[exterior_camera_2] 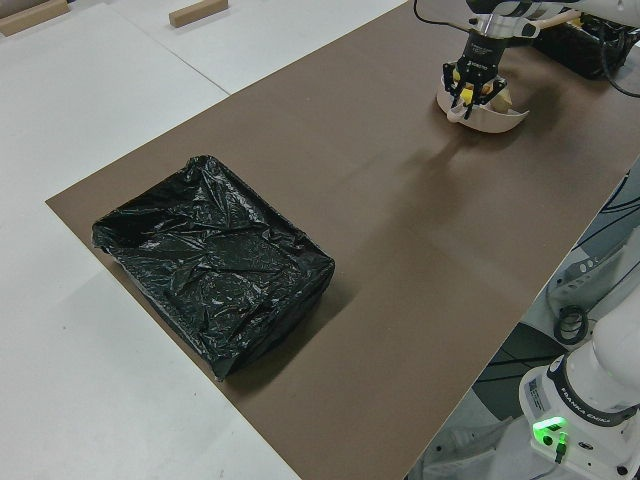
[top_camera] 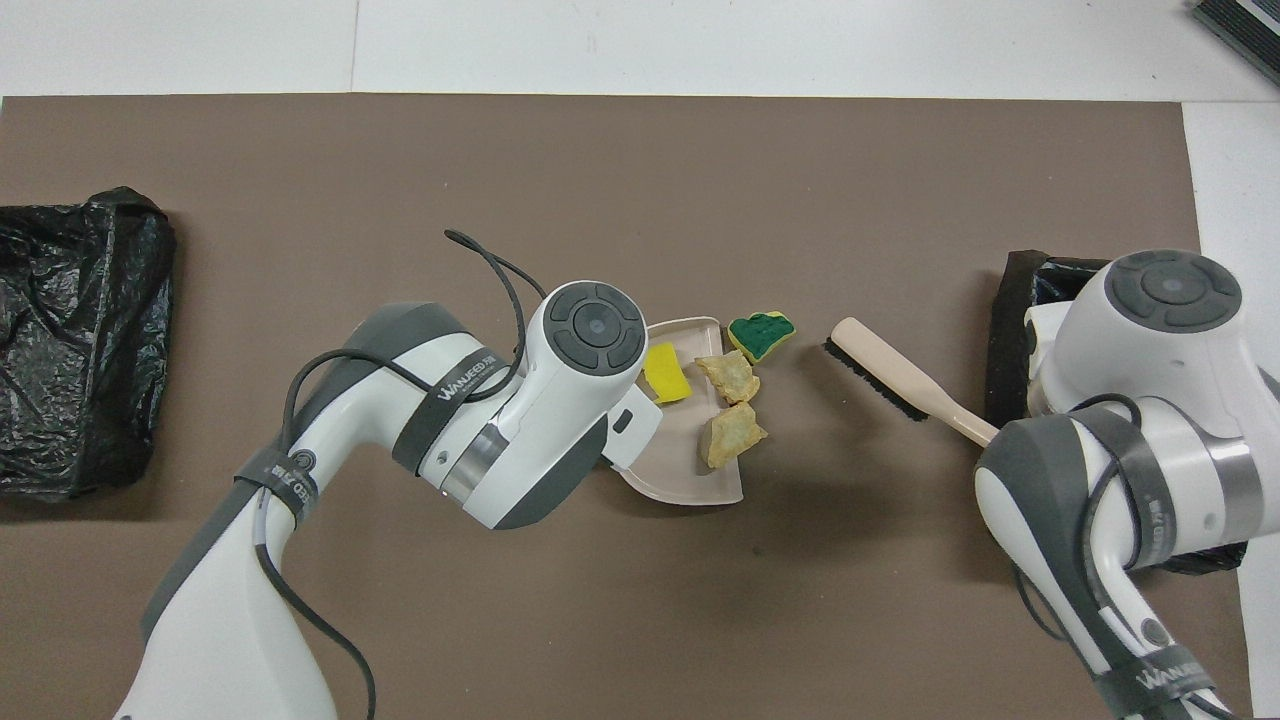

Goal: Sweep and dump trash in bin
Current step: 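Sweep the remaining sponge pieces from near the bin into the dustpan, then push the last pieces into the dustpan with the right gripper's brush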

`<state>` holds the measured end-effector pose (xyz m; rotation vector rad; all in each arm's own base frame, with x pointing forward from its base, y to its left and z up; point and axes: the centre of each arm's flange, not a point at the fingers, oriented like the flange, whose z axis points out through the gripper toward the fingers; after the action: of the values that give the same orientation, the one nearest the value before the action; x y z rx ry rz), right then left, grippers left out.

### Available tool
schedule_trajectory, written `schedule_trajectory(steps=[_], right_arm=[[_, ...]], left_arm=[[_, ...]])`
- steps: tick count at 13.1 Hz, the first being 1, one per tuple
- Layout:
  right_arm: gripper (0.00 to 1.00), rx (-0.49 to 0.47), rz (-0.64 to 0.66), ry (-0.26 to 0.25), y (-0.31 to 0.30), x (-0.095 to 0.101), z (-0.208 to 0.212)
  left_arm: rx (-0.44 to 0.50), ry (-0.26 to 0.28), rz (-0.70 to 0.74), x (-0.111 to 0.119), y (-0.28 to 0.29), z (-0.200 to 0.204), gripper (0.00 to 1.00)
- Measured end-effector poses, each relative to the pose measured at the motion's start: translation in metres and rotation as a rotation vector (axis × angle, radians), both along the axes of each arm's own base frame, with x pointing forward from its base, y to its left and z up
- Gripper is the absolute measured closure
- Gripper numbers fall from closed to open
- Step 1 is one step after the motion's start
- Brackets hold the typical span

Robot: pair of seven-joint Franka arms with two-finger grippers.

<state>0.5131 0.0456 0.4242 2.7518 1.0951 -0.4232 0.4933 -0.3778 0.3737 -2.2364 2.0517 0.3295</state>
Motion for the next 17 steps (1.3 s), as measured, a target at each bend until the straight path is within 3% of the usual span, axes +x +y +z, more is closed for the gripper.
schedule_trajectory(steps=[2, 6, 9, 12, 17], right_arm=[[0.71, 0.006, -0.023, -0.028, 0.009, 0.005, -0.008], [0.71, 0.004, -0.207, 0.012, 0.013, 0.004, -0.054], [0.71, 0.015, -0.291, 0.01, 0.057, -0.002, -0.065], [0.71, 0.036, -0.369, 0.018, 0.125, -0.026, -0.065], [0.71, -0.04, -0.481, 0.023, 0.195, -0.083, -0.052]], left_arm=[[0.001, 0.001, 0.001, 0.0, 0.001, 0.0, 0.68], [-0.006, 0.013, 0.02, 0.003, 0.006, -0.003, 0.68], [-0.016, 0.02, 0.075, 0.003, 0.008, -0.004, 0.68], [-0.015, 0.019, 0.104, 0.001, 0.005, -0.005, 0.68], [-0.041, 0.027, 0.082, 0.002, 0.007, -0.007, 0.68]])
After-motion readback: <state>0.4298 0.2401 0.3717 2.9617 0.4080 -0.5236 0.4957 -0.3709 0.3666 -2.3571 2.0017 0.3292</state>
